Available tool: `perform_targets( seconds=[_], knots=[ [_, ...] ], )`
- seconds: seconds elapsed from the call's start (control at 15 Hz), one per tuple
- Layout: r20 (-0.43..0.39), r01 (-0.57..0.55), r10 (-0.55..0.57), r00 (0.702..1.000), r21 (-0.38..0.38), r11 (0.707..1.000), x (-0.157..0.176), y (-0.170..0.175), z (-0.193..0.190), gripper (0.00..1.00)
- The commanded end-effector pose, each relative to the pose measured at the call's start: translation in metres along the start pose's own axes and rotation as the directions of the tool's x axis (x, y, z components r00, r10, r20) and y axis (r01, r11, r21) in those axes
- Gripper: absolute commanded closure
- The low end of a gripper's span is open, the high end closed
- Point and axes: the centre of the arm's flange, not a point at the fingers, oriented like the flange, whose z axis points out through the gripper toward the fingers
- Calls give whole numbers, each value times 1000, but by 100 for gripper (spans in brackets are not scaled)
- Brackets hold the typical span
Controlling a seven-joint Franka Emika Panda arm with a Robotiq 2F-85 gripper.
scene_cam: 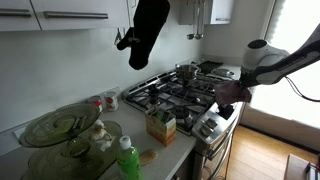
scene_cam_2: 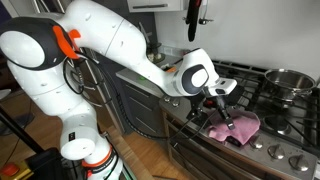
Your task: Use the pink towel to wipe the buttons on the stove
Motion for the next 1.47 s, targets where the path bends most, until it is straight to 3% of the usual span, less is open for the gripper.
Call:
perform_targets(
  seconds=[0.0, 0.33, 0.67, 0.87, 1.07, 1.2, 1.27, 1.4],
  knots=[
    [67, 19, -27, 997, 124, 992, -9, -44, 28, 96],
    [272, 28, -105, 957, 273, 962, -30, -99, 52, 96],
    [326, 79, -234, 916, 427, 901, -29, -113, 33, 96],
    [412, 94, -307, 858, 461, 882, -32, -125, 28, 96],
    [444, 132, -375, 814, 487, 863, -36, -139, 21, 96],
    [435, 168, -410, 802, 494, 853, -37, -145, 19, 96],
    [414, 148, -365, 834, 469, 871, -32, -125, 6, 84],
    [420, 157, -377, 826, 472, 868, -32, -128, 5, 84]
  ],
)
